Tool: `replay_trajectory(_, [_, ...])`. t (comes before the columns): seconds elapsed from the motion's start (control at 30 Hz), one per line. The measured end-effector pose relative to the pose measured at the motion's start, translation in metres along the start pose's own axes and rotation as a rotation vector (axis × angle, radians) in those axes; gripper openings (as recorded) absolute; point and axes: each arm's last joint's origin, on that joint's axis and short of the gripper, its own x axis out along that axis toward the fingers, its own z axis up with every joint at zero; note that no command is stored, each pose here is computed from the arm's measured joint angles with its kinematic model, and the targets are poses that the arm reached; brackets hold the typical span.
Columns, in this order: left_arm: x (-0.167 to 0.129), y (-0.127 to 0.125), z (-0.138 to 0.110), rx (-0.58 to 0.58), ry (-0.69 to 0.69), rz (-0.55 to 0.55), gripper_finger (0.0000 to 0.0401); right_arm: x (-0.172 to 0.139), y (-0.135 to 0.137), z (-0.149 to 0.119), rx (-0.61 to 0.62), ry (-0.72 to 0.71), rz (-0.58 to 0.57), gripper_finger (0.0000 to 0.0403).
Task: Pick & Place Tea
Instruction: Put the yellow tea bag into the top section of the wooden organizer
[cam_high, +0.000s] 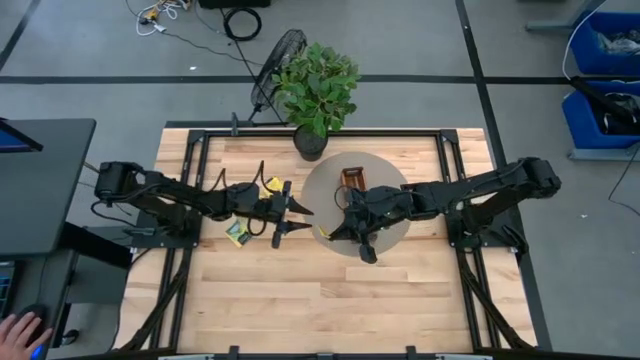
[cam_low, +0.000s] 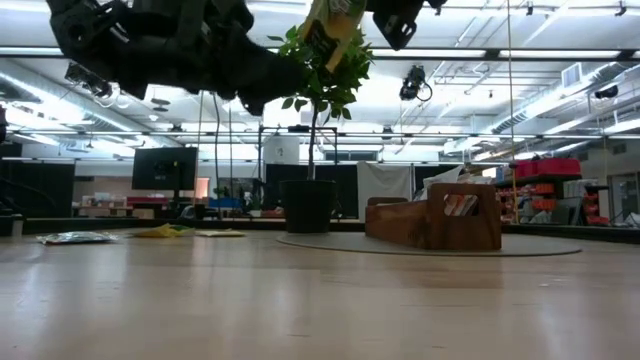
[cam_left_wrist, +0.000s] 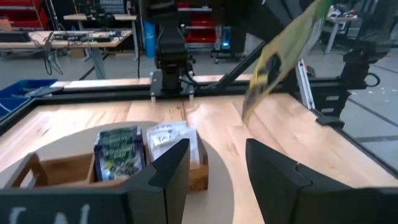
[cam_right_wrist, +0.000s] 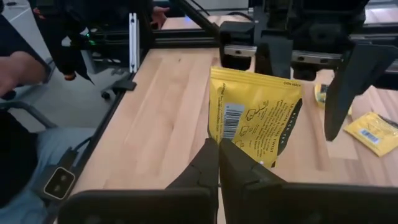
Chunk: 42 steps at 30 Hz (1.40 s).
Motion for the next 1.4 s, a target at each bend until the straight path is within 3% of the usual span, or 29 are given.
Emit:
replay_trajectory(0.13, [0.009,0.0,0.008,0.004,-0.02,-0.018,0.0161,0.0,-0.004,0.0,-0.001,-0.003,-0.009,0.0])
replay_trajectory(0.27, [0.015,-0.001,0.014,0.015,-0.031,-0.103,0.0161,0.0,-0.006,0.0,0.002,0.006,-0.015,0.0])
replay_trajectory(0.47, [0.016,-0.001,0.014,0.011,-0.027,-0.113,0.0154,0.0,-0.007,-0.002,0.007,0.027,-0.017,0.0])
replay_trajectory(0.6, [0.016,-0.001,0.015,0.025,-0.036,-0.113,0.0117,0.0,-0.006,-0.002,0.006,0.022,-0.016,0.0])
replay_trajectory(0.8, [0.017,-0.001,0.014,0.046,-0.033,-0.12,0.0016,0.0,-0.007,-0.002,0.008,0.022,-0.018,0.0])
replay_trajectory(0.9, [0.017,-0.001,0.014,0.041,-0.028,-0.12,0.0007,0.0,-0.007,-0.003,0.022,0.028,-0.02,0.0004])
replay_trajectory(1.23, [0.017,0.0,0.005,0.007,0.057,-0.086,0.0002,-0.002,-0.01,-0.019,0.15,0.185,-0.131,0.008])
replay_trajectory(1.4, [0.017,0.004,0.004,-0.117,0.065,0.044,0.0002,-0.006,-0.01,-0.018,0.159,0.185,-0.135,0.0128])
